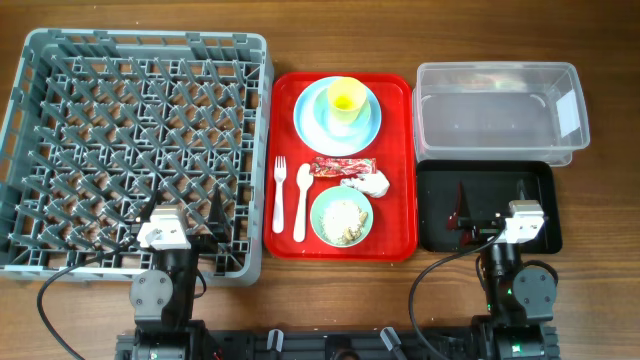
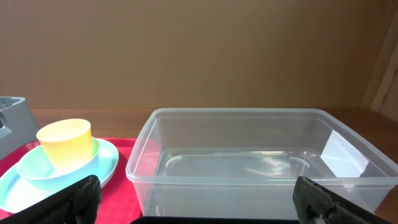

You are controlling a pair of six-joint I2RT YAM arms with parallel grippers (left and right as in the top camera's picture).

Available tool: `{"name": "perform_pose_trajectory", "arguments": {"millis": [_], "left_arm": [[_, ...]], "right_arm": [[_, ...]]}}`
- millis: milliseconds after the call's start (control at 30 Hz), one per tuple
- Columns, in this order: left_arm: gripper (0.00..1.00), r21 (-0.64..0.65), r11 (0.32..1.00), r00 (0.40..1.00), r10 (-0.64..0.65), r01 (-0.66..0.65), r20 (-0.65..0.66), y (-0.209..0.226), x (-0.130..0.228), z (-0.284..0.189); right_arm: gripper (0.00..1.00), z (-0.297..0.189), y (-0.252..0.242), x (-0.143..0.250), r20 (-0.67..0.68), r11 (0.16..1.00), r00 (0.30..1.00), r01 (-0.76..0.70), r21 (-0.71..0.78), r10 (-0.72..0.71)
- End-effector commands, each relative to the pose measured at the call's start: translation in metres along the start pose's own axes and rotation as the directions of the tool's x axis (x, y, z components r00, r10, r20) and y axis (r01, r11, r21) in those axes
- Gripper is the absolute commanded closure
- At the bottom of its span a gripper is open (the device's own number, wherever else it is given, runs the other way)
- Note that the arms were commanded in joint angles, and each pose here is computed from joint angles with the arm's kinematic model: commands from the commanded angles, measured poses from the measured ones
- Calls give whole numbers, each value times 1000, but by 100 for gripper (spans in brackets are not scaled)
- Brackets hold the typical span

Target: Sort waste into correct bins and load items into the dishwasher rack

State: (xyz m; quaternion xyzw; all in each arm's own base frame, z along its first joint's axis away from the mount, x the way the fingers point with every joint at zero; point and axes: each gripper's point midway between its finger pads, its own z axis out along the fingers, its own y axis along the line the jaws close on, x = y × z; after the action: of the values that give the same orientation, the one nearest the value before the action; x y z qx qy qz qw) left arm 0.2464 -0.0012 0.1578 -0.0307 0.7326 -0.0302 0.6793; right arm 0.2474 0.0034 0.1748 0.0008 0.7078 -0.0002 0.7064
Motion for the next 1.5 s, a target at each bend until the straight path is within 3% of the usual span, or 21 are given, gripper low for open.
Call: {"name": "perform_pose_trajectory", "arguments": {"millis": [0,1467], "left_arm": [[0,-19,1000,1000,18,-18,1,4,1,0],[0,7,1000,1000,16,-16,11,-1,-2,0]], "right_arm": [[0,0,-3,0,0,1000,1000,8,18,-8],[0,0,-3,0,0,1000,1000,8,18,-8]]}}
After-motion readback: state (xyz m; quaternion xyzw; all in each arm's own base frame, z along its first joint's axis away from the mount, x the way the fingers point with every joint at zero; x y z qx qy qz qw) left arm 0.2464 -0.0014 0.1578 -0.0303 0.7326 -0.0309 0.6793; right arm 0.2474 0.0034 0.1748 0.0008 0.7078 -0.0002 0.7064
